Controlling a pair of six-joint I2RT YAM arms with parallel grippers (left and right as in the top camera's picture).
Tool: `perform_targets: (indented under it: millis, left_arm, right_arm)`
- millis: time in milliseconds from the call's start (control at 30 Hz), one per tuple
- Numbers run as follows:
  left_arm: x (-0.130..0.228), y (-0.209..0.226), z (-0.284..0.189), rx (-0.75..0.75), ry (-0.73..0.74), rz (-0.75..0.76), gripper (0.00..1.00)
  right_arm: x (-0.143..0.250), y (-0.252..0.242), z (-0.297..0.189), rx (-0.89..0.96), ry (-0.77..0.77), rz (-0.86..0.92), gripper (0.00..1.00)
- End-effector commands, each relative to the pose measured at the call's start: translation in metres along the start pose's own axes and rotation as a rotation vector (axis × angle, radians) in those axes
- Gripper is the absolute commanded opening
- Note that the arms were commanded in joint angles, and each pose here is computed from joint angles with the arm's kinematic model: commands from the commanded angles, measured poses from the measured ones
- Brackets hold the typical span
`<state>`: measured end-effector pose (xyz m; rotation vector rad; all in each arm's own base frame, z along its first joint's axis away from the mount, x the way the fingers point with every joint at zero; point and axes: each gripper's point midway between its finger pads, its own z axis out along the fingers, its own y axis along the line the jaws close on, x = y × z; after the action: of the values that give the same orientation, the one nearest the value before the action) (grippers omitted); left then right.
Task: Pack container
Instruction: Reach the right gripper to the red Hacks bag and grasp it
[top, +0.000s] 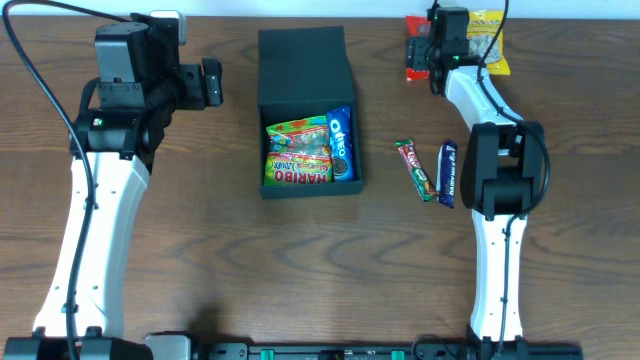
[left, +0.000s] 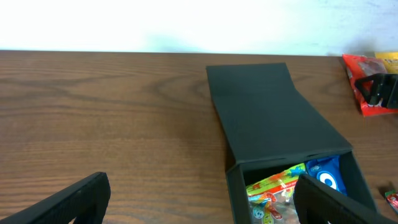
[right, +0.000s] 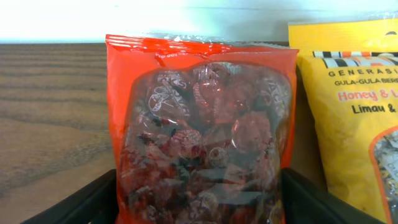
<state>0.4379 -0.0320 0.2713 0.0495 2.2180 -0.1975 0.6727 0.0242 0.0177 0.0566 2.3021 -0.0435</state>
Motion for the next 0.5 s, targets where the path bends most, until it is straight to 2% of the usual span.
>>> perform_targets:
  millis: [0, 100, 233, 367, 400, 467]
  left_arm:
    - [-0.011, -0.001, -0.005, 0.001, -0.026, -0.012, 0.95]
    - [-0.011, -0.001, -0.005, 0.001, -0.025, -0.016, 0.95]
    - [-0.011, -0.001, -0.005, 0.001, -0.025, -0.019, 0.95]
    - [-0.011, -0.001, -0.005, 0.001, -0.026, -0.018, 0.95]
    - [-0.011, -0.001, -0.005, 0.001, -0.025, -0.019, 0.95]
    - [-0.011, -0.001, -0.005, 0.001, -0.026, -0.018, 0.95]
  right_arm:
    - [0.007, -0.006, 0.007, 0.013, 0.015, 0.011, 0.66]
    - [0.005, -0.006, 0.004, 0.013, 0.023, 0.034, 0.53]
    - [-0.021, -0.006, -0.016, 0.012, 0.017, 0.026, 0.43]
    - [-0.063, -0.006, -0.052, 0.008, -0.009, -0.052, 0.18]
    - [-0.075, -0.006, -0.064, 0.007, -0.017, -0.075, 0.14]
    - [-0.095, -0.005, -0.088, 0.005, -0.036, -0.107, 0.14]
